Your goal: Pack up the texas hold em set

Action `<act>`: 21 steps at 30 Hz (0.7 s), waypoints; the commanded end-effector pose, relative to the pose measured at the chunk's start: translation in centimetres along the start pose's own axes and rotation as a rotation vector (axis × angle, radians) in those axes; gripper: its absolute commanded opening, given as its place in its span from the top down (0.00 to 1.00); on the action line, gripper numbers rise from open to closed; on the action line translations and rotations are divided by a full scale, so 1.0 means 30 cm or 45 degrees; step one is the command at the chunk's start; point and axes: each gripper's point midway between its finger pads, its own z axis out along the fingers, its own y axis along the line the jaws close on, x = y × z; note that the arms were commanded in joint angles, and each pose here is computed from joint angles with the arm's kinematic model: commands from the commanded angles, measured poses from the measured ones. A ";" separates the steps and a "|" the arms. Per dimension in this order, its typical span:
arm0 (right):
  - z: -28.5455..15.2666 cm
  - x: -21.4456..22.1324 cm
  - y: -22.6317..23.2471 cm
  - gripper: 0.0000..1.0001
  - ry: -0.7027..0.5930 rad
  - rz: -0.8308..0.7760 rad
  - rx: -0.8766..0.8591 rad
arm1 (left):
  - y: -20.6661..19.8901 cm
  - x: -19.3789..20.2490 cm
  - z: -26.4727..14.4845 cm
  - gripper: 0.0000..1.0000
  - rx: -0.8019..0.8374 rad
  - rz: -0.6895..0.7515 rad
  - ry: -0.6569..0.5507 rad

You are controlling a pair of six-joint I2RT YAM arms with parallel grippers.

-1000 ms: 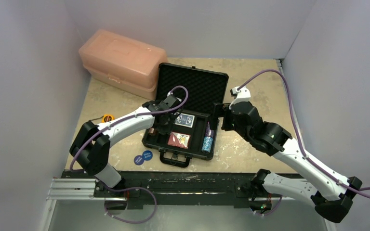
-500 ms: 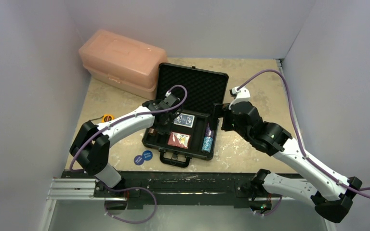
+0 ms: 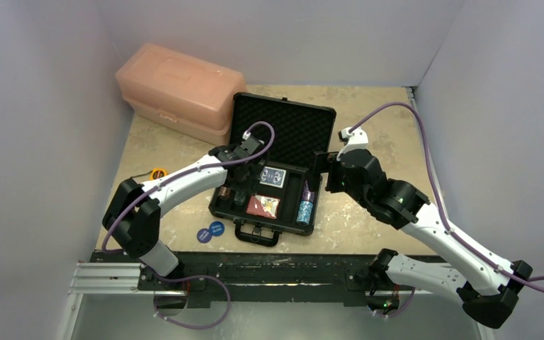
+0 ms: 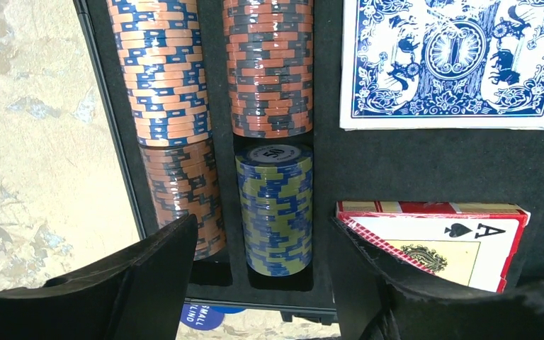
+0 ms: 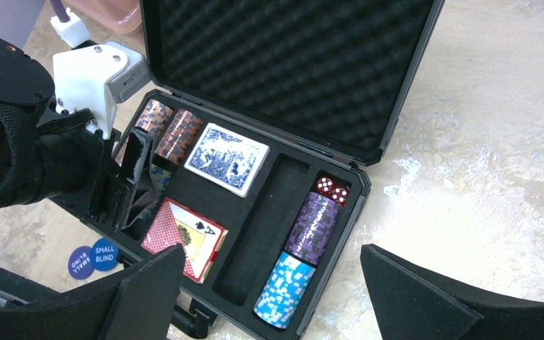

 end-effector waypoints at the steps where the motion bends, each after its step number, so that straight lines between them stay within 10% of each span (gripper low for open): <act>1: 0.001 -0.005 0.000 0.01 -0.014 0.010 -0.004 | 0.012 -0.063 -0.069 0.34 0.016 -0.056 -0.101; 21: 0.032 0.016 0.015 0.01 0.004 0.001 -0.034 | -0.007 0.134 -0.087 0.68 0.246 -0.128 -0.128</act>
